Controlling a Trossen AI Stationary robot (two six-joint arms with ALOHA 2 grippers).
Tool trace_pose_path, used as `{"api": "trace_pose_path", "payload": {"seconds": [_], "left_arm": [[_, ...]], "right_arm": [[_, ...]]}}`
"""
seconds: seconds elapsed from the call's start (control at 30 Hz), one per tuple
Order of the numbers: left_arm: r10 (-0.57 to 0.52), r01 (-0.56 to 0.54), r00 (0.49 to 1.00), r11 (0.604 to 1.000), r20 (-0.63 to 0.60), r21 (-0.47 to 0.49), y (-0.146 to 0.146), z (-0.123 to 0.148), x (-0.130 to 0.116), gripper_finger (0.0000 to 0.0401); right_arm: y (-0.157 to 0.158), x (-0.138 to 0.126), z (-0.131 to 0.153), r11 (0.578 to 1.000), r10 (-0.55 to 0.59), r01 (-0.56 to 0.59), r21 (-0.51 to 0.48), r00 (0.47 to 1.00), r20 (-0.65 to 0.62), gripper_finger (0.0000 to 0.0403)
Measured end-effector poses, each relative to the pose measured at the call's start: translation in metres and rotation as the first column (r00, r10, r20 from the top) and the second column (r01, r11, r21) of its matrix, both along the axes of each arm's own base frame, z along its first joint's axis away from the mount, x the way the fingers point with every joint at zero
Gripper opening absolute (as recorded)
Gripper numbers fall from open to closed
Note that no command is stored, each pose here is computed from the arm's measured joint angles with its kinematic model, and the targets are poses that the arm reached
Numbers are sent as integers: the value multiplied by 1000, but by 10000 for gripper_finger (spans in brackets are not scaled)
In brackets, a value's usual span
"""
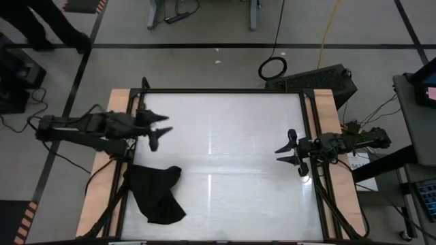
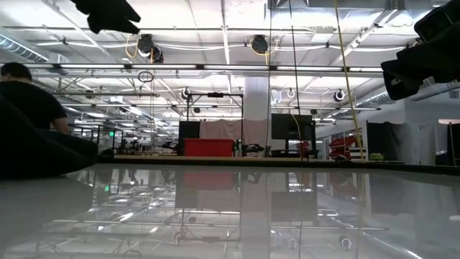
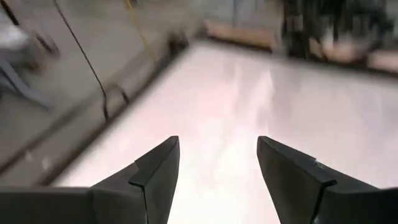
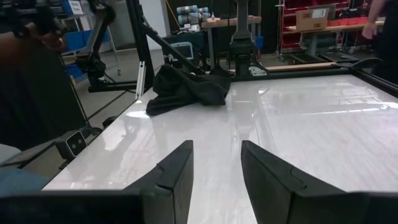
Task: Roll towel into tight, uniform cylinder
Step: Roll the black towel
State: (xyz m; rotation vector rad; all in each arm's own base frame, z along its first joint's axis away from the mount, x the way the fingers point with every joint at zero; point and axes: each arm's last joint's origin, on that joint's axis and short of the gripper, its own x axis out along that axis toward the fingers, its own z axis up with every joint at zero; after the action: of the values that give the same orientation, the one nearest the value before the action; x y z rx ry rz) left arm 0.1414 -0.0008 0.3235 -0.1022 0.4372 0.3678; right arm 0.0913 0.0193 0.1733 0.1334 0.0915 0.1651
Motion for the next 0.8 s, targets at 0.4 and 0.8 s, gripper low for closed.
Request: {"api": "trace_pose_path", "payload": {"seconds": [0.4,0.8], "left_arm": [[-260,68,854,915,-451,-399,-23,-40,53,222],[-364,54,608,905,-705,-421,-66,-109,95,222]], "right_arm": [[0,0,0,1000,0,0,0,1000,0,125],[0,0,0,1000,0,0,0,1000,0,125]]}}
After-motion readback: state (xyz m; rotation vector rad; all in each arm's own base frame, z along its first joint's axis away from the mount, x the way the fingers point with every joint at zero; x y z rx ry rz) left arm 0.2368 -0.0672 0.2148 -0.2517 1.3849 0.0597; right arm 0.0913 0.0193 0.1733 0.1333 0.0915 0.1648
